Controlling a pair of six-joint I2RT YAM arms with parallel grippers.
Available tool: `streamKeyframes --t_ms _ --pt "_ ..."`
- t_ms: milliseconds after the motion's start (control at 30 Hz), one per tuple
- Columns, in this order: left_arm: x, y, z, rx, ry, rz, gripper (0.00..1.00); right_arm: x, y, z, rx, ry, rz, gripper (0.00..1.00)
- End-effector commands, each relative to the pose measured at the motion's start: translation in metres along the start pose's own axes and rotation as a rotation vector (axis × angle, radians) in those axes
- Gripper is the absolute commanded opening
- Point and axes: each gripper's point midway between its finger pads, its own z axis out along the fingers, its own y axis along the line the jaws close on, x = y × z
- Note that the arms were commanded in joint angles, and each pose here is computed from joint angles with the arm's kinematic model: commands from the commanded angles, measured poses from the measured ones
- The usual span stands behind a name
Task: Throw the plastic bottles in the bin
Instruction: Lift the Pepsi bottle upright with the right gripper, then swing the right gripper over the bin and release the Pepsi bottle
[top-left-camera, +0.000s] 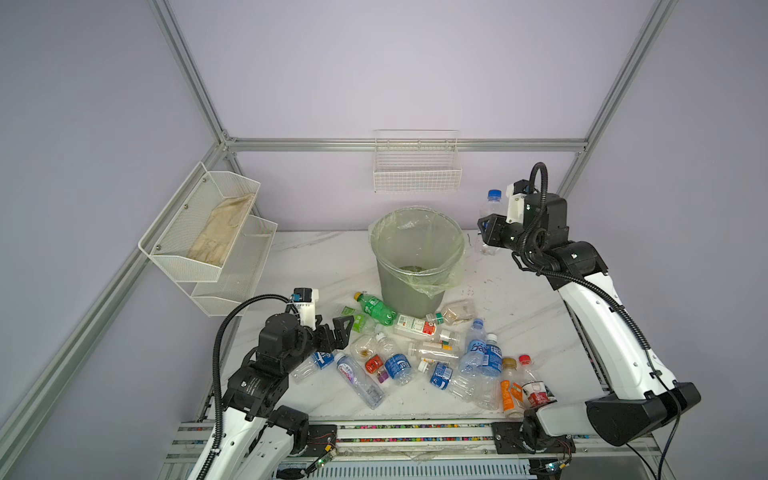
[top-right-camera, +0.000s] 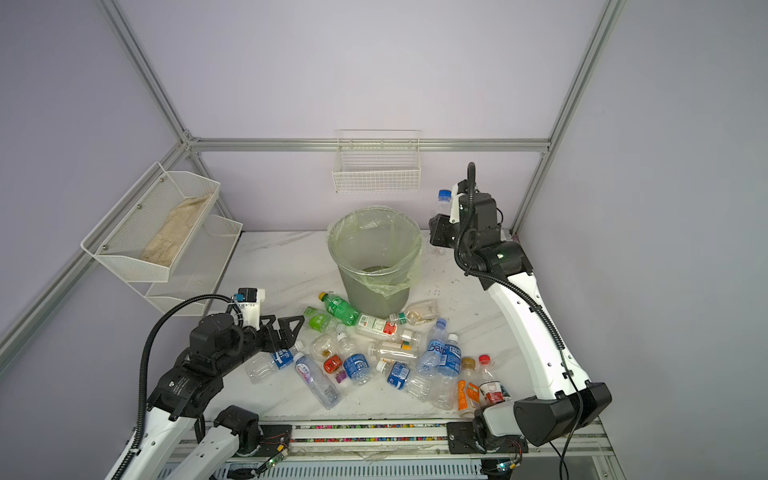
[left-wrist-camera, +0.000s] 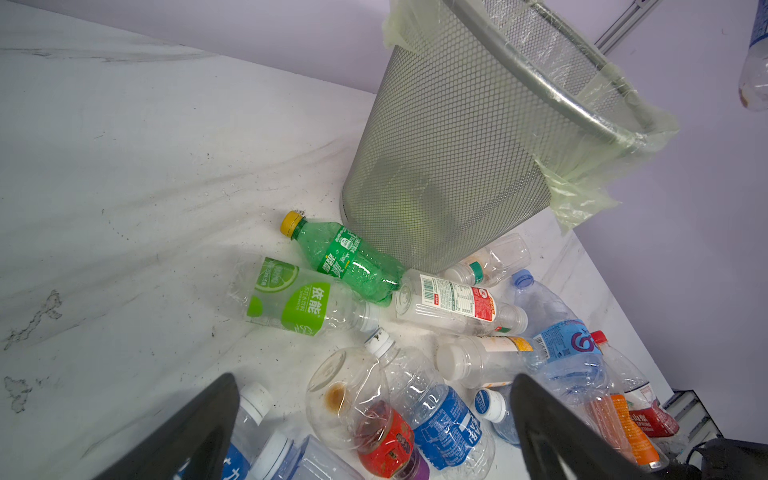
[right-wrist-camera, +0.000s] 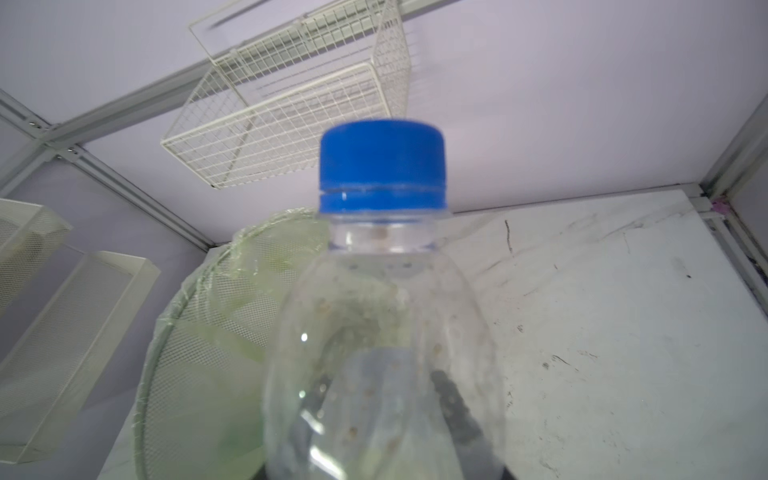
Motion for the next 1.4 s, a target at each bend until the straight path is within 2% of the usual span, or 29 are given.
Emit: streamKeyframes --t_ms 0,167,400,567,667,700,767,800,900,1067,1300,1367 --pt "0.01 0.001 0.008 0.014 0.016 0.009 1.0 -0.029 0.04 -0.011 -0.153 -0.079 0.013 0.18" --pt "0.01 0.001 0.007 0.017 0.01 0.009 1.0 -0.047 0.077 -0.014 -0.241 -0.122 0.0 0.18" --pt "0.009 0.001 0.007 0.019 0.01 0.009 1.0 -0.046 0.116 0.001 -0.279 -0.126 -0.023 0.19" --pt "0.01 0.0 0.008 0.027 0.01 0.006 1.0 -0.028 0.13 0.039 -0.249 -0.081 -0.044 0.22" --pt "0.01 0.0 0.008 0.027 0.01 0.007 1.0 -0.003 0.131 0.076 -0.207 0.003 -0.066 0.27" --pt "0.01 0.0 0.008 0.027 0.009 0.006 1.0 0.006 0.125 0.089 -0.167 0.033 -0.068 0.41" --pt "0.01 0.0 0.008 0.025 0.007 0.006 1.0 0.022 0.111 0.108 -0.072 0.103 -0.075 0.95" --pt "0.01 0.0 0.008 0.026 0.009 0.008 1.0 0.024 0.106 0.11 -0.025 0.121 -0.085 0.98" --pt "0.01 0.0 0.008 0.028 0.008 0.008 1.0 0.018 0.113 0.1 0.009 0.104 -0.121 0.97" --pt "0.011 0.0 0.01 0.025 0.016 0.006 1.0 -0.008 0.13 0.061 -0.071 -0.01 -0.11 0.98" --pt "0.011 0.0 0.009 0.024 0.012 0.007 1.0 -0.035 0.138 -0.004 -0.213 -0.141 -0.037 0.97" --pt "0.011 -0.001 0.01 0.027 0.017 0.008 1.0 -0.042 0.13 -0.025 -0.219 -0.198 0.015 0.97"
